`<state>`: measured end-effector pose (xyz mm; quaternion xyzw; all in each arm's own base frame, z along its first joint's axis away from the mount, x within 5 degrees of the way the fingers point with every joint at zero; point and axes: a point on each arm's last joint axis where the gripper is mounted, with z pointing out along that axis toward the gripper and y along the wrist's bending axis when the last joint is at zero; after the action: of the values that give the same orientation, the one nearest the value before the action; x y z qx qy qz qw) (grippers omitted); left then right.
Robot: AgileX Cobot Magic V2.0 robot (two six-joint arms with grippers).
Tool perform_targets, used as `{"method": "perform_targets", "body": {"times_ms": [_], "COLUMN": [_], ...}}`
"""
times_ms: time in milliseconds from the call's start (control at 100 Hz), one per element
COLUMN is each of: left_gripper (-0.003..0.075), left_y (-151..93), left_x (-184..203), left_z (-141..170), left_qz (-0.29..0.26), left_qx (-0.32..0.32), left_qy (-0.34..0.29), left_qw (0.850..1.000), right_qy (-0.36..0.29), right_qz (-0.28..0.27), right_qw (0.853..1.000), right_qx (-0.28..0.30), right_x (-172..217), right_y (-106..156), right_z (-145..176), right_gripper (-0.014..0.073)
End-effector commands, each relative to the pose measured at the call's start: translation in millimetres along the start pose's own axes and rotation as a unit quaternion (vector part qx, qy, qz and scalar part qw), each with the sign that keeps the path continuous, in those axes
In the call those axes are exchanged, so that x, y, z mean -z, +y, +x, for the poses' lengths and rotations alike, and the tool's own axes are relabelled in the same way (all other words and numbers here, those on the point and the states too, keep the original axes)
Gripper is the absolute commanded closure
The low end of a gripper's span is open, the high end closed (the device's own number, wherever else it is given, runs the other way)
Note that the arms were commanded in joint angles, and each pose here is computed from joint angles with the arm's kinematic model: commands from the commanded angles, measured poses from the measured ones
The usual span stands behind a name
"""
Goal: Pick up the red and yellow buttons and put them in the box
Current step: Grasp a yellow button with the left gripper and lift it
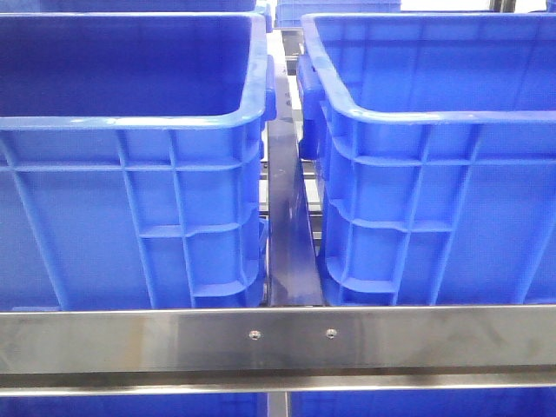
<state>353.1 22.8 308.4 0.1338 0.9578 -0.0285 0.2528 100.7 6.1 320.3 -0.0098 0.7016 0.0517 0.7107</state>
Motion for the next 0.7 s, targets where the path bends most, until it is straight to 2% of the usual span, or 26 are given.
{"method": "perform_targets", "body": {"times_ms": [0,260,460,690], "left_gripper": [0.0739,0.0739,0.0739,0.0739], "left_y": [-12,-50,-74,-109], "left_x": [36,70,97,128], "left_z": [-1,27,54,73], "left_qz": [0.009,0.109,0.141,0.211], "left_qx": [0.007,0.002,-0.016,-0.089], "left_qy": [-0.067,-0.147,-0.200,-0.258], "left_qw": [0.998,0.983,0.970,0.939], "right_qy": [-0.017,-0.017,-0.017,-0.017], "right_qz": [0.008,0.008,0.008,0.008], "right_qw": [1.000,1.000,1.000,1.000], "right_qx": [-0.002,-0.002,-0.002,-0.002], "right_x": [1,1,1,1], "right_y": [-1,-1,-1,-1], "right_z": [-9,-9,-9,-9], "right_gripper": [0.0032,0.0032,0.0032,0.0032]}}
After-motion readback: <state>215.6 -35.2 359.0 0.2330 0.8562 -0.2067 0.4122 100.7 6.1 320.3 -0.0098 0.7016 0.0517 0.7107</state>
